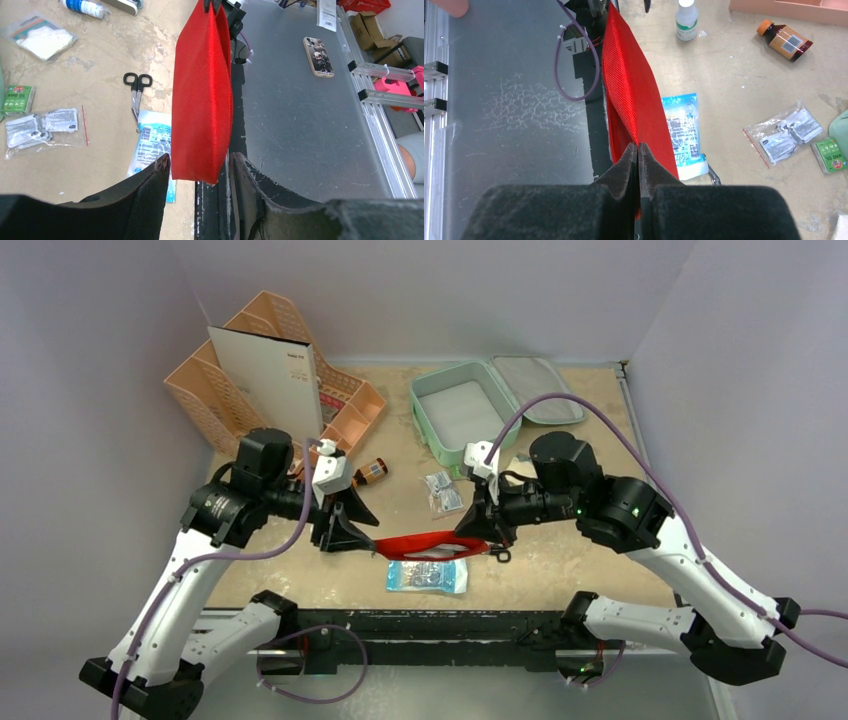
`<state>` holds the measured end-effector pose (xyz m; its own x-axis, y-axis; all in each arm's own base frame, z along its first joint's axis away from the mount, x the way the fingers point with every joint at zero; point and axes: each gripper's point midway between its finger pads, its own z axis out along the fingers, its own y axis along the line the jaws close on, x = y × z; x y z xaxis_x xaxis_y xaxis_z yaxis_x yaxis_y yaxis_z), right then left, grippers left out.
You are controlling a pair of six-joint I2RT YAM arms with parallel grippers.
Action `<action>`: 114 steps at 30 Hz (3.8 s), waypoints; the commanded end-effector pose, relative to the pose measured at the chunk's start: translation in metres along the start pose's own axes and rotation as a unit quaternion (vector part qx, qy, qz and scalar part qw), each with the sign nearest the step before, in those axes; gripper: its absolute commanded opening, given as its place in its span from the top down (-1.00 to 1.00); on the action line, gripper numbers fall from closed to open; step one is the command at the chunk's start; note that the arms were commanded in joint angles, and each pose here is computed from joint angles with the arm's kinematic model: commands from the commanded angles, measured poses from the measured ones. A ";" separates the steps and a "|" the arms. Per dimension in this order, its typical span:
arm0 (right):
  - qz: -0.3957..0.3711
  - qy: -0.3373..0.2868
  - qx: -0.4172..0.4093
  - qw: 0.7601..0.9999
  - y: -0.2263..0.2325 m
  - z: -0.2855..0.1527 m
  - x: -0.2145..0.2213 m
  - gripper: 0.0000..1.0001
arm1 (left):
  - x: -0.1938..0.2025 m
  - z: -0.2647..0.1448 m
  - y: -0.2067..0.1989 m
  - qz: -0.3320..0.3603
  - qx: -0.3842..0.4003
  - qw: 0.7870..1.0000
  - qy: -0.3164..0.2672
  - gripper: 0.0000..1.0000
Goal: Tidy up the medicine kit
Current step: Adjust the medicine pouch, then zip the medicine pouch.
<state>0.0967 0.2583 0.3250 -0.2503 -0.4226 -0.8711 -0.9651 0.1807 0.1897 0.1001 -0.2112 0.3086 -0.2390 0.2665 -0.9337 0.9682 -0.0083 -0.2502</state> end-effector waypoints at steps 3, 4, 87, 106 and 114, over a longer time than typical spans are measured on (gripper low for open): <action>-0.010 -0.034 -0.009 0.999 0.003 -0.002 -0.021 1.00 | 0.001 0.001 0.004 0.022 -0.003 1.000 0.003 0.11; -0.010 -0.035 -0.007 0.999 0.002 -0.002 -0.022 1.00 | 0.002 0.001 0.004 0.022 -0.003 1.000 0.004 0.11; 0.136 -0.209 0.177 0.952 -0.071 0.100 -0.078 0.20 | -0.071 -0.021 0.092 -0.321 -0.281 0.890 -0.161 1.00; 0.146 -0.226 0.111 0.957 -0.056 0.122 -0.084 0.57 | -0.079 -0.020 0.082 -0.330 -0.257 0.890 -0.180 1.00; 0.130 -0.227 0.116 0.958 -0.056 0.118 -0.084 1.00 | -0.074 -0.018 0.080 -0.320 -0.253 0.899 -0.161 1.00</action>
<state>0.1812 0.3887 0.3208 -0.4092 0.0550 -0.9108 -0.7996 0.4592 0.3870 0.2036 -0.2112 0.3565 -0.7011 -0.2600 -0.6640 0.4664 0.5371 -0.7028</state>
